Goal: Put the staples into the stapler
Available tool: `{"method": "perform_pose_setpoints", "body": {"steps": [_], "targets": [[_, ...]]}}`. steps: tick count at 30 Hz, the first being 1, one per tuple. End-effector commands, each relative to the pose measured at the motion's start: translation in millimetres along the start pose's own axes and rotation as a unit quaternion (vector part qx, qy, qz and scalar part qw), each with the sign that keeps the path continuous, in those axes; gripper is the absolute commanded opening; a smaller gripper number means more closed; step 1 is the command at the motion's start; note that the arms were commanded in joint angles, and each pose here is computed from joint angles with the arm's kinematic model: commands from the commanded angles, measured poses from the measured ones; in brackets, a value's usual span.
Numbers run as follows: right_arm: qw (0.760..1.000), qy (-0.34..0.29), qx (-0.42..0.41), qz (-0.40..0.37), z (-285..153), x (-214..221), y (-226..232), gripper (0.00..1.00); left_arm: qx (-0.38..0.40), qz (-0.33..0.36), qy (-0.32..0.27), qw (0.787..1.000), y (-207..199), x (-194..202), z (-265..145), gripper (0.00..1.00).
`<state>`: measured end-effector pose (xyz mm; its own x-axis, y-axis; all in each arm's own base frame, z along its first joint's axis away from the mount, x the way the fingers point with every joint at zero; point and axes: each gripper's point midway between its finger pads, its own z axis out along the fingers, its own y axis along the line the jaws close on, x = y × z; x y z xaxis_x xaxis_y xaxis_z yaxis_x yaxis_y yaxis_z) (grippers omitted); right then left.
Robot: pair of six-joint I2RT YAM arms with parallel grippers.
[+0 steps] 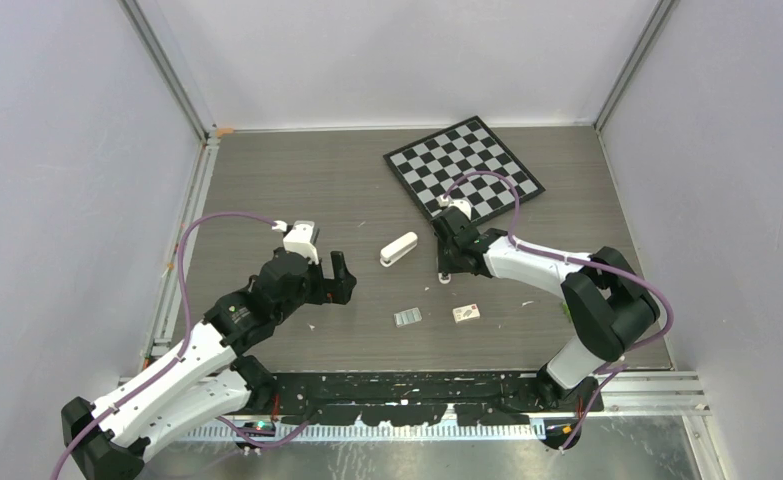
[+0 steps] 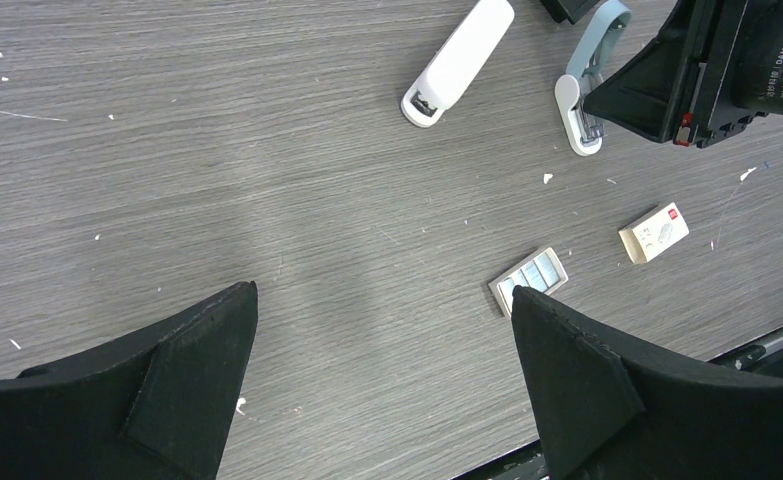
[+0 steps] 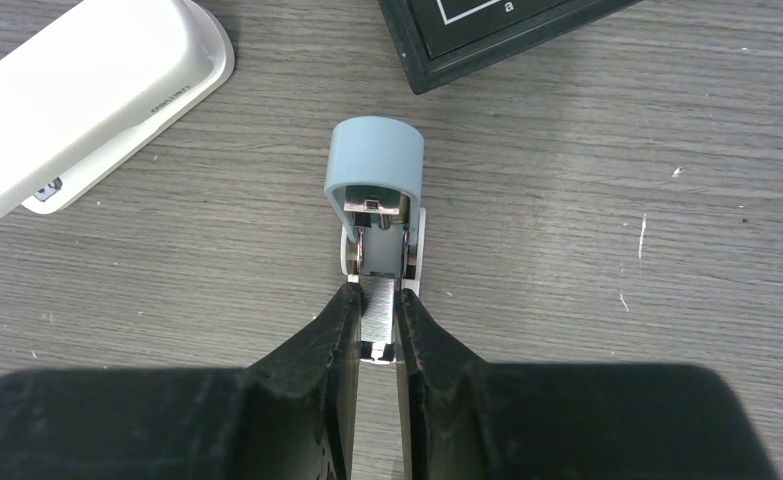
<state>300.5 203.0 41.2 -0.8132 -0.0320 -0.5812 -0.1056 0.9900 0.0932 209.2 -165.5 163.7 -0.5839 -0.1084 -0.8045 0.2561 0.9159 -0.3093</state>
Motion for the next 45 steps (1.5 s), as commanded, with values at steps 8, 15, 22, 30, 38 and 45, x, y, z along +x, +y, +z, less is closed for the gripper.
{"method": "perform_pose_setpoints", "body": {"steps": [8, 15, 22, 30, 38, 45], "targets": [[1.000, -0.011, 0.002, 0.015, 5.3, -6.0, 1.0, 0.22, 0.004, 0.002, -0.022, 1.000, -2.7, -11.7, -2.3, 1.00], [1.000, -0.011, 0.006, 0.014, 5.8, -5.2, -0.9, 0.23, 0.004, 0.003, -0.021, 1.000, -3.4, -11.5, -1.4, 1.00], [1.000, -0.019, 0.001, 0.017, -3.2, -16.0, 3.0, 0.29, 0.006, 0.003, -0.019, 1.000, -3.6, -10.8, -1.7, 1.00], [0.999, -0.038, -0.011, 0.022, -25.9, -35.0, 7.6, 0.35, 0.010, 0.003, -0.019, 1.000, -5.7, -11.5, -1.7, 1.00], [0.999, -0.043, 0.002, 0.012, -24.8, -43.2, 3.5, 0.35, -0.013, -0.007, -0.018, 1.000, 1.4, -11.7, -1.5, 1.00], [0.999, -0.036, 0.022, 0.011, -11.5, -31.8, -6.1, 0.38, -0.013, 0.001, -0.019, 1.000, 2.9, -12.6, -4.8, 1.00]]}}
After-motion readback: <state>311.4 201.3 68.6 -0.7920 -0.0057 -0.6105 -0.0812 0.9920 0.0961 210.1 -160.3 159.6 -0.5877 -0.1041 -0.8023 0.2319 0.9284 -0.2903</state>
